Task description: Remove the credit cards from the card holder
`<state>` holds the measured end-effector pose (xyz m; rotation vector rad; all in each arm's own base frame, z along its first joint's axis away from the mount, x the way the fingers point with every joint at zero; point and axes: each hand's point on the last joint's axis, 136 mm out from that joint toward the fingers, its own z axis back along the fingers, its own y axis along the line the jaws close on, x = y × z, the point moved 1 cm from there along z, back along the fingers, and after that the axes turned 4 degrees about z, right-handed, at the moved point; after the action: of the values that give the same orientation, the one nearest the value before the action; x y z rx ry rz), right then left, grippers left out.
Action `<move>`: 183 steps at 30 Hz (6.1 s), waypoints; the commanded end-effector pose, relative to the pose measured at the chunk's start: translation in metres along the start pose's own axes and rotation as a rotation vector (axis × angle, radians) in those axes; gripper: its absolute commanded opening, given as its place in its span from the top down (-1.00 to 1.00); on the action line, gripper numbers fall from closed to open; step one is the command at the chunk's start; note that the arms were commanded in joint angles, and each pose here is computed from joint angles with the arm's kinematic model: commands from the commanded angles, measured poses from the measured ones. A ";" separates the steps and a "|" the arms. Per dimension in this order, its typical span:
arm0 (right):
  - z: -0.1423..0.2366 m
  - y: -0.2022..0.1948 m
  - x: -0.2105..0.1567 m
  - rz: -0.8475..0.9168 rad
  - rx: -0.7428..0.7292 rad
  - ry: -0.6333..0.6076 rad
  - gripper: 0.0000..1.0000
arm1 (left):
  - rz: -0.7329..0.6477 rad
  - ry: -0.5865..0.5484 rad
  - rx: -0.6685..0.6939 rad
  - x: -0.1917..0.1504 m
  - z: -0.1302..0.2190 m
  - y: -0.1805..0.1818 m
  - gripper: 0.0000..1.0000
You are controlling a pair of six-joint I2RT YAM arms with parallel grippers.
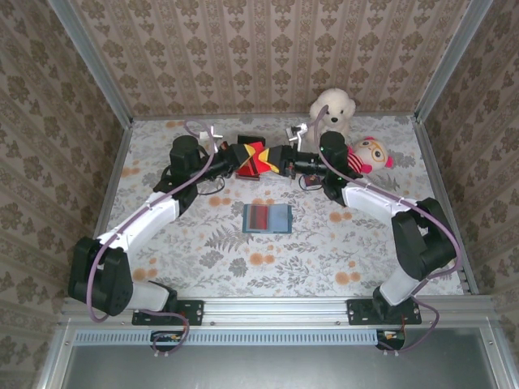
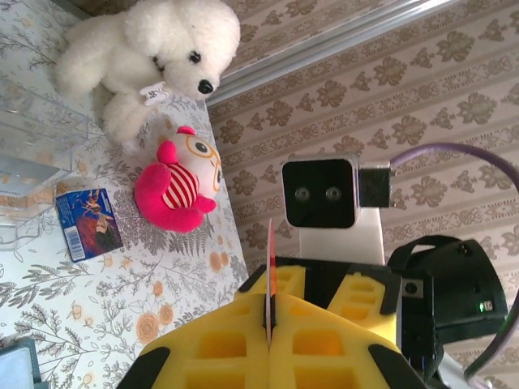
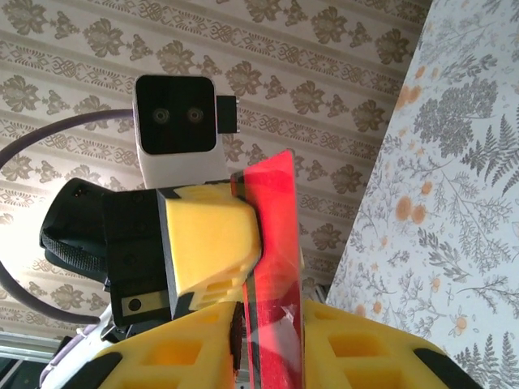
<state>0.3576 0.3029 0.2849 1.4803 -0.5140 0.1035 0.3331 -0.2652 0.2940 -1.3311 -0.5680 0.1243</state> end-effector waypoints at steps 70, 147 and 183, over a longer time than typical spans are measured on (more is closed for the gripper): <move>-0.058 -0.205 0.024 1.345 -0.472 0.793 1.00 | 0.069 0.023 0.770 -0.017 0.115 0.210 -1.00; -0.012 -0.114 0.051 0.965 -0.777 0.329 0.32 | 0.029 0.230 0.707 -0.067 0.071 0.193 -0.83; 0.063 -0.213 -0.126 -0.157 -1.036 0.214 0.13 | 0.104 0.465 0.746 -0.124 0.000 0.218 0.22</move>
<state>0.3147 0.2505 0.0516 0.5009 -0.2562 -0.1044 0.2769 -0.2562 0.0506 -0.6329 -0.0540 0.0950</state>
